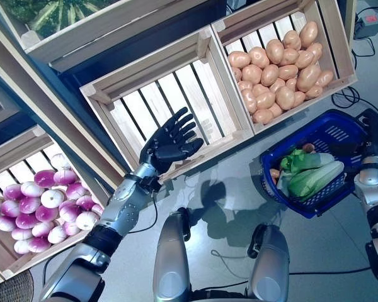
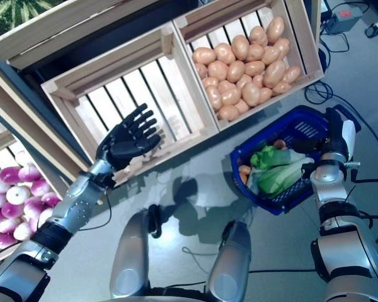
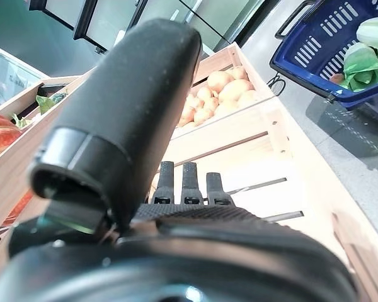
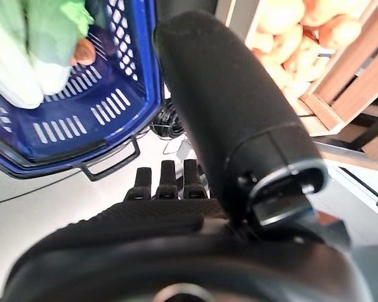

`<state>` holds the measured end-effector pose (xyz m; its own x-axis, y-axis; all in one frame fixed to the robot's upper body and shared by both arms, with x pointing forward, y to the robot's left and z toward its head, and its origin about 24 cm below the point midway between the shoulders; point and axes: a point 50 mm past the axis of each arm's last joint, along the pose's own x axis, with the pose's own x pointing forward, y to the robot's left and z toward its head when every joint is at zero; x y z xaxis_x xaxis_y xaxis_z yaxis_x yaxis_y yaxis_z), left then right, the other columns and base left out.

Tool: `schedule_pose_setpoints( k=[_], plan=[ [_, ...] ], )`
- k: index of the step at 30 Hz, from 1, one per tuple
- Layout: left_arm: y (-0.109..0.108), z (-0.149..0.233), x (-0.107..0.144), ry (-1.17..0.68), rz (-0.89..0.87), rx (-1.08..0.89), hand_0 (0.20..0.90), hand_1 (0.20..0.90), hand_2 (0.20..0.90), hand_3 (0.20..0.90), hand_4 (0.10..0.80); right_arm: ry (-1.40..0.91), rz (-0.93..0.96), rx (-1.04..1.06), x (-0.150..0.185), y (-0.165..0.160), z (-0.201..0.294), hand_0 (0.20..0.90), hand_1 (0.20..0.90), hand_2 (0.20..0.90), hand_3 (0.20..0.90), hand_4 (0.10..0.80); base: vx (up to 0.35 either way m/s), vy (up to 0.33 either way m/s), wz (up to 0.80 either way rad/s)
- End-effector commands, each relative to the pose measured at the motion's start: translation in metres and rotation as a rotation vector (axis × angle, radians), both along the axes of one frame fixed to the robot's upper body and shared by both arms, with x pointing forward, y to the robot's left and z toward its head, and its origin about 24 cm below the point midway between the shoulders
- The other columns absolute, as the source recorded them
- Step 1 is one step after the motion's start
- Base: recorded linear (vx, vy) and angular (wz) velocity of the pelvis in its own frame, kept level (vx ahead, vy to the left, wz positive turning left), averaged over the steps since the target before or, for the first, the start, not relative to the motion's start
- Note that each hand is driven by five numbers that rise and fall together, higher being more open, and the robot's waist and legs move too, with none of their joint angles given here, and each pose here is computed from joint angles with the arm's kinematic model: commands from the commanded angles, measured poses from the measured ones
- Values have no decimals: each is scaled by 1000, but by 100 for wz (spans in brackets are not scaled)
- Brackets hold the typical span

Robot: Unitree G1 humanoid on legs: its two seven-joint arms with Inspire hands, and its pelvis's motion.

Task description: Put vegetables into the basket

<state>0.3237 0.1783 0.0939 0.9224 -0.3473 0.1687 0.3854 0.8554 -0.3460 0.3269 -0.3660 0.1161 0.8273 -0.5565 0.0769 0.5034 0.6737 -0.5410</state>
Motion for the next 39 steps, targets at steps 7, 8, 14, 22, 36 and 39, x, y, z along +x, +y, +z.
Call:
schedule_pose_setpoints(
  k=[7,8,14,22,36,39],
  plan=[
    [4,-7,-9,-63,17,13,900,900,900,900,800,-77,47,537,-17,28,-70,900,900,900,900,800,98,6,-2],
    [3,-13,-12,-47,28,33,900,900,900,900,800,-76,65,599,-21,39,-83,900,900,900,900,800,146,16,-11],
    [4,-68,-35,137,92,73,900,900,900,900,800,-79,77,894,-61,79,-147,900,900,900,900,800,175,23,-23],
    [12,-131,-78,350,189,224,900,900,900,900,800,126,159,1086,-103,146,-201,900,900,900,900,800,110,29,-18],
    [0,-208,-146,630,132,581,900,900,900,900,800,396,262,1300,-146,216,-232,900,900,900,900,800,-2,20,-8],
    [-7,-211,-149,626,113,601,900,900,900,900,800,406,234,1316,-146,220,-234,900,900,900,900,800,-26,25,-5]
  ],
)
